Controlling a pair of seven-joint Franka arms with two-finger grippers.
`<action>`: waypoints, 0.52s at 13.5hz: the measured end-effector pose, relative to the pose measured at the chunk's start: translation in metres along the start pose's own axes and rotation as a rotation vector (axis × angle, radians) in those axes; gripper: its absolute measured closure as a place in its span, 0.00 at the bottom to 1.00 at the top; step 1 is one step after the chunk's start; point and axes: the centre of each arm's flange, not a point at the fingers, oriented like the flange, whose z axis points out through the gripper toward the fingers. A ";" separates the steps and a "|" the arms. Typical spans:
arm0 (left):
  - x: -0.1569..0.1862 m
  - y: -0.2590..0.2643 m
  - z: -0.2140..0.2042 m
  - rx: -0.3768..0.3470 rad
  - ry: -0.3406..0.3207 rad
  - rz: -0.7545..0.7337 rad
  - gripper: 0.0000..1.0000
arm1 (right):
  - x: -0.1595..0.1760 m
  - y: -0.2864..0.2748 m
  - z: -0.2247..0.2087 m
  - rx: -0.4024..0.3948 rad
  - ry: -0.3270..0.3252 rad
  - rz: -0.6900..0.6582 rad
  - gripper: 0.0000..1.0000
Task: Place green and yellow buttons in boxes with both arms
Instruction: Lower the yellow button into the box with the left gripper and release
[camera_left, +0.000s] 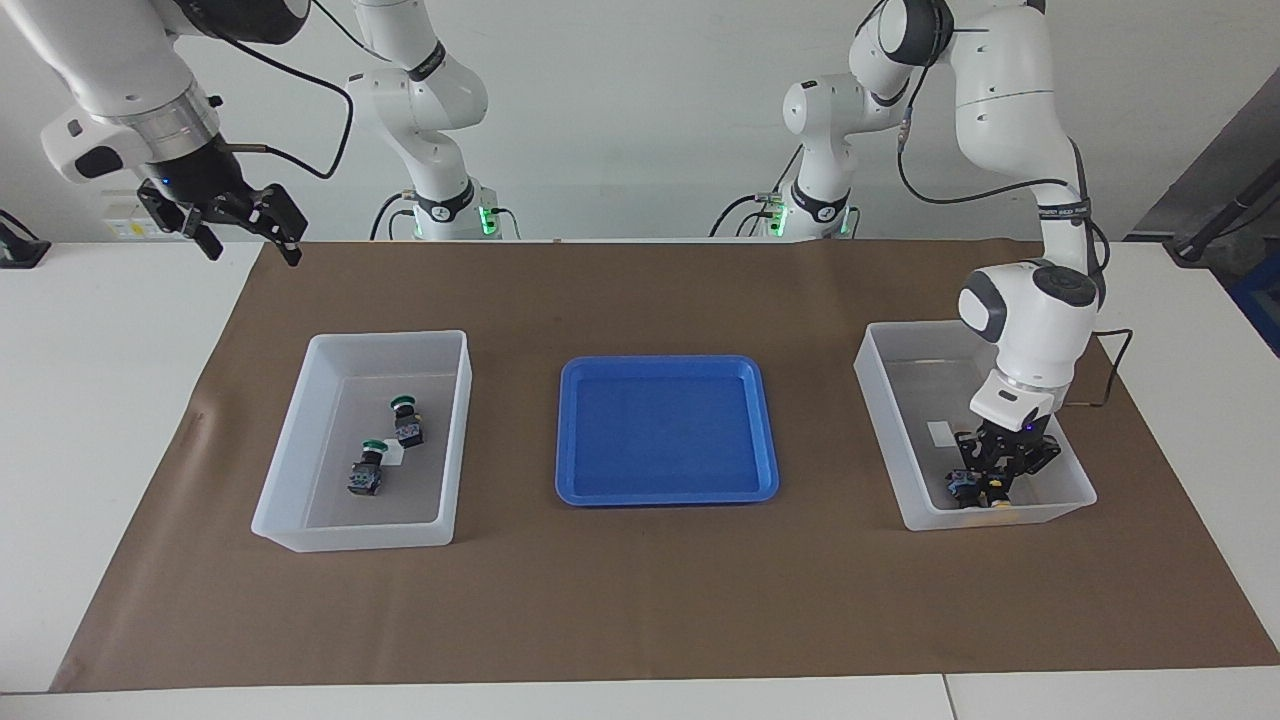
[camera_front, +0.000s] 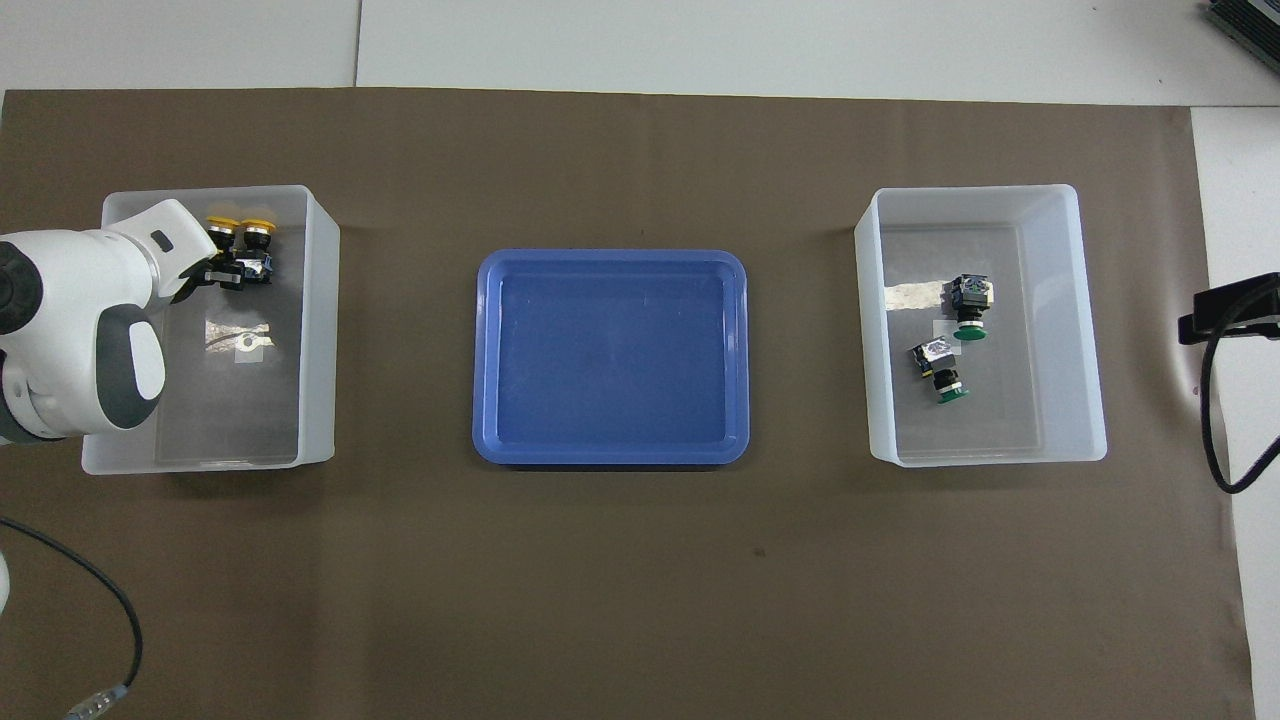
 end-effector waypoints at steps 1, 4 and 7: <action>0.001 0.004 0.001 -0.003 -0.001 0.005 0.67 | 0.000 -0.002 0.000 0.000 -0.001 -0.003 0.00; 0.003 0.016 0.001 -0.011 -0.001 -0.023 0.67 | -0.002 -0.005 -0.004 0.001 0.007 -0.013 0.00; 0.012 0.018 -0.005 -0.006 0.031 -0.066 0.47 | -0.005 -0.013 -0.007 0.002 0.013 -0.033 0.00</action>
